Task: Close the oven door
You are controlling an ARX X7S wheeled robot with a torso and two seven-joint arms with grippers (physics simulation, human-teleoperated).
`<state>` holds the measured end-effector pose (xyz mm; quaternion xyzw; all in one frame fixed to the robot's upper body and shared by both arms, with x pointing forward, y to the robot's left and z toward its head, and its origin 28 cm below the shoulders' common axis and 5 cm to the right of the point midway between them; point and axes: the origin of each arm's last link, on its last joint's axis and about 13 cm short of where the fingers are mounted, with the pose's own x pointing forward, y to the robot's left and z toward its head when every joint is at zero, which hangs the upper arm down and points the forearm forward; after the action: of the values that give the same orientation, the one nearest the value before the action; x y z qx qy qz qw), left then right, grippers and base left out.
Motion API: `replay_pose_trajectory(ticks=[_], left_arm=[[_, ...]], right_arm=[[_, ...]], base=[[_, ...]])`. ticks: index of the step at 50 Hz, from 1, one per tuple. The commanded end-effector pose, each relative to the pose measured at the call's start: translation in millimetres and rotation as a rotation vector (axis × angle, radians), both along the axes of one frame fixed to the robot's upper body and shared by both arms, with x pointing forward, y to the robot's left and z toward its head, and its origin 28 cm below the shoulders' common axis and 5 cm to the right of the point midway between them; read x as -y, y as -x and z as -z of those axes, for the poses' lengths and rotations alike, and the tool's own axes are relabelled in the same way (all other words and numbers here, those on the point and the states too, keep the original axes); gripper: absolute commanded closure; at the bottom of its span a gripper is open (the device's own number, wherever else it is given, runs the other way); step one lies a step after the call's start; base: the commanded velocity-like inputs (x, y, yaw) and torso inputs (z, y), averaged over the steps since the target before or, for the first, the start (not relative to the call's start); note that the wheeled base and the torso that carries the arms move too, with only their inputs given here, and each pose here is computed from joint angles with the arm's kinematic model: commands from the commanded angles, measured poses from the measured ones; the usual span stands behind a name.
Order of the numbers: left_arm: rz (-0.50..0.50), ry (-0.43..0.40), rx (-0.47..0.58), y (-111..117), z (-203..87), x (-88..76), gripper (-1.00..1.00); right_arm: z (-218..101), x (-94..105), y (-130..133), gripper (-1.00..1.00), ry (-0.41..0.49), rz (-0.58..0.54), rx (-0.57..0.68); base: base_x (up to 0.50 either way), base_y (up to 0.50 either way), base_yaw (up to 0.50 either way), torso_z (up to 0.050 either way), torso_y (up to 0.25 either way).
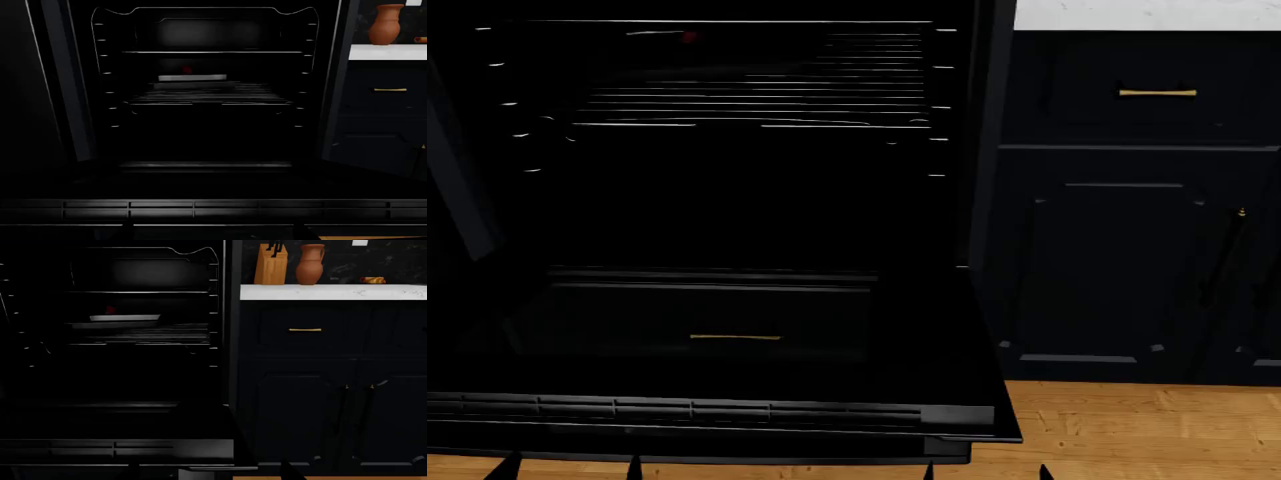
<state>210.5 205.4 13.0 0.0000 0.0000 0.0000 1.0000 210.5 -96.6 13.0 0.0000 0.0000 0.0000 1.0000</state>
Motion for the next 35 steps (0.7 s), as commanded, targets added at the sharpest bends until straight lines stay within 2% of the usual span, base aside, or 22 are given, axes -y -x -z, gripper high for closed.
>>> replay_pose_trajectory(ticks=[1,8,13,20,35], left_arm=[[0.000,0.000,0.000,0.0,0.0,-0.1,-1.00],[-0.018,0.050,-0.022,-0.3,1.3,-3.1,-1.00],[-0.018,0.044,-0.025,-0.5,1.0,-2.9,-1.00],[-0.021,0.028,-0.003,3.0,-1.3,-2.2,-1.00],[-0.028,0.029,-0.024,0.4,0.4,-2.8,-1.00]], right_arm=[[0.0,-0.3,0.0,-1.00,0.000,0.000,0.000],[2.5,-2.1,-1.3,-1.00,0.057,0.018,0.005],[1.7,-0.2,-1.4,-1.00,0.025,0.028,0.008],[0.6,0.1,-0.2,-1.00,0.013,0.035,0.013],[-0.2,-0.7,1.1,-1.00,0.021,0.034,0.026]], base=[[0.00,0.00,0.00,0.000,0.000],[0.00,0.00,0.00,0.000,0.000],[0.00,0.00,0.00,0.000,0.000],[0.00,0.00,0.00,-0.050,0.000],[0.00,0.00,0.00,-0.050,0.000]])
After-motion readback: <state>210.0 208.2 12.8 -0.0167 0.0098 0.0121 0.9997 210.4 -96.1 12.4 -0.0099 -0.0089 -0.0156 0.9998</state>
